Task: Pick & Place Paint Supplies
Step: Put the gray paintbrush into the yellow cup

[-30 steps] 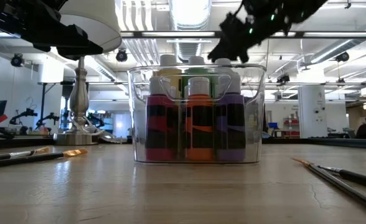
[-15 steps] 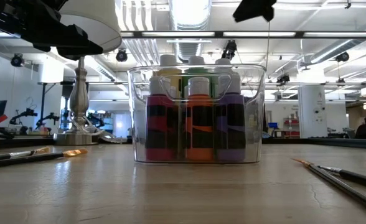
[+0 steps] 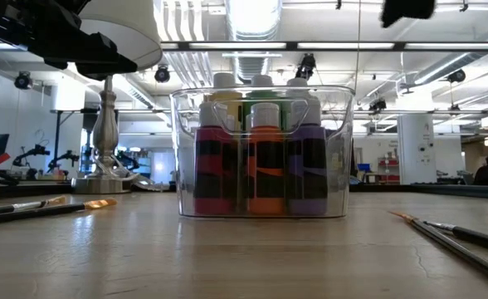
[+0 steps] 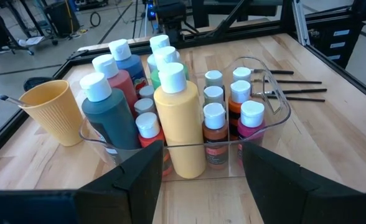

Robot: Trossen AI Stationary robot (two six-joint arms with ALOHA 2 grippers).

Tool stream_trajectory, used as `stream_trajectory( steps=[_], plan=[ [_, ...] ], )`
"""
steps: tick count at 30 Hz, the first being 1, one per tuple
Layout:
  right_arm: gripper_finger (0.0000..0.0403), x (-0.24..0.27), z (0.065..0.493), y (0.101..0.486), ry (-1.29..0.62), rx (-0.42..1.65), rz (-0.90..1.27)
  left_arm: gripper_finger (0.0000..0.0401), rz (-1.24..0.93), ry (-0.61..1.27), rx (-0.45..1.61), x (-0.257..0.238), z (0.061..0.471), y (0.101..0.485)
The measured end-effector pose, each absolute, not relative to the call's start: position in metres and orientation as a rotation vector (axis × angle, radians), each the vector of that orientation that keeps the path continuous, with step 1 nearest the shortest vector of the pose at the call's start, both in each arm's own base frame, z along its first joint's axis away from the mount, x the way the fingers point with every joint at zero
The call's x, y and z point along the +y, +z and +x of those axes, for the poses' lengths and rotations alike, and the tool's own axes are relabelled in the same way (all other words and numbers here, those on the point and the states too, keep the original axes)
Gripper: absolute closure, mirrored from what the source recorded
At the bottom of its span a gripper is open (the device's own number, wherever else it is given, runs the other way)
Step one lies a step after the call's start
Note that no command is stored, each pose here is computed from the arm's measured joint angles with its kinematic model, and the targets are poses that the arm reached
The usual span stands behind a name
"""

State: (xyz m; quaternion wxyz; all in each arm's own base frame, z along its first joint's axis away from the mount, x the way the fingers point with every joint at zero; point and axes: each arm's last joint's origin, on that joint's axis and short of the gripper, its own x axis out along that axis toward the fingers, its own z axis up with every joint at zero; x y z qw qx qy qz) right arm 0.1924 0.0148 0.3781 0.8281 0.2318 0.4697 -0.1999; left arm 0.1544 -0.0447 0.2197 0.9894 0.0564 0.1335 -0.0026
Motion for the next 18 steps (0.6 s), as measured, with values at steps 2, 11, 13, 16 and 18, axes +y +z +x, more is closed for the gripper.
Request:
stream_trajectory(
  steps=[2,11,13,16,18],
  plan=[
    [0.0344,0.026,0.190,0.372,-0.416,1.049,0.556,0.0178,0.113,-0.005,0.268,-0.045,0.154,0.220],
    [0.0332,0.077,0.177,0.346,-0.454,1.168,0.791,0.0178,0.113,-0.005,0.268,-0.045,0.154,0.220],
    [0.0326,0.086,0.172,0.341,-0.483,1.186,0.832,0.0179,0.113,-0.005,0.267,-0.045,0.154,0.220],
    [0.0319,0.099,0.167,0.331,-0.541,1.204,0.888,0.0179,0.113,-0.005,0.267,-0.045,0.154,0.220],
    [0.0314,0.107,0.164,0.323,-0.591,1.213,0.925,0.0179,0.113,-0.005,0.267,-0.045,0.154,0.220]
  ],
)
